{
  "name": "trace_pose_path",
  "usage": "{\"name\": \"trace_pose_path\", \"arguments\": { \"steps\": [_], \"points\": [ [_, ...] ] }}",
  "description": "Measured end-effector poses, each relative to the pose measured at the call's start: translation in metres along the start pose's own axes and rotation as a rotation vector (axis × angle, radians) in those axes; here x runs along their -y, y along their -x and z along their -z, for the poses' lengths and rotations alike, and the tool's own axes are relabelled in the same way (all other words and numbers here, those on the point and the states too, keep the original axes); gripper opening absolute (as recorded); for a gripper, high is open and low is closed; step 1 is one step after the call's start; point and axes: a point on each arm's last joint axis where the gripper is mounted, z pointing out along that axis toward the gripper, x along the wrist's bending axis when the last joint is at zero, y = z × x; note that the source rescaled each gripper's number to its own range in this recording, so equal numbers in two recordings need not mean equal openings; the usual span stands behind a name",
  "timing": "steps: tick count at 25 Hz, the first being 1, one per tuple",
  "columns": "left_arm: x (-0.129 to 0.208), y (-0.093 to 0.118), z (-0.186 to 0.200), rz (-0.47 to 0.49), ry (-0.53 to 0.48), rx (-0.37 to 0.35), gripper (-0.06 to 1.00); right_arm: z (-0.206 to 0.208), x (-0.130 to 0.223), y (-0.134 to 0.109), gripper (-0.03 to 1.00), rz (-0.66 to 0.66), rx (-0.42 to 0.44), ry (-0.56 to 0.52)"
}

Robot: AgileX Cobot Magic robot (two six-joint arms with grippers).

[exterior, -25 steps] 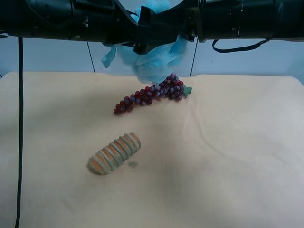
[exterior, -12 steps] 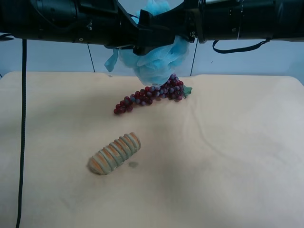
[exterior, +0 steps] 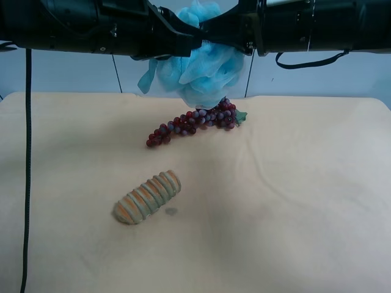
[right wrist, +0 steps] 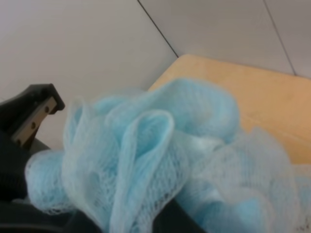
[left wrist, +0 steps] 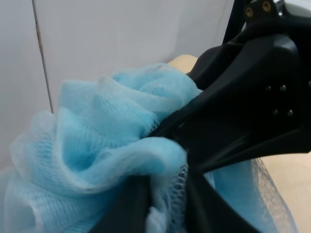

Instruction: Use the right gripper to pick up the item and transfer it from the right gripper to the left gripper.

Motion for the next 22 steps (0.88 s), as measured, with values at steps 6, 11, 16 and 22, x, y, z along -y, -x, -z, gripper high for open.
{"name": "trace_pose_path", "arguments": {
  "steps": [6,11,16,22],
  "points": [
    [0.0,0.0,0.0,0.0,0.0,-0.001,0.02,0.0,0.0,0.0,0.0,0.0,0.001,0.0],
    [0.0,0.0,0.0,0.0,0.0,-0.001,0.02,0.0,0.0,0.0,0.0,0.001,0.001,-0.001],
    [0.0,0.0,0.0,0.0,0.0,-0.001,0.02,0.0,0.0,0.001,0.2,0.0,0.01,0.001],
    [-0.003,0.0,0.003,-0.002,0.01,-0.002,0.02,0.004,-0.002,0.013,0.89,-0.002,0.099,0.015]
  ]
}}
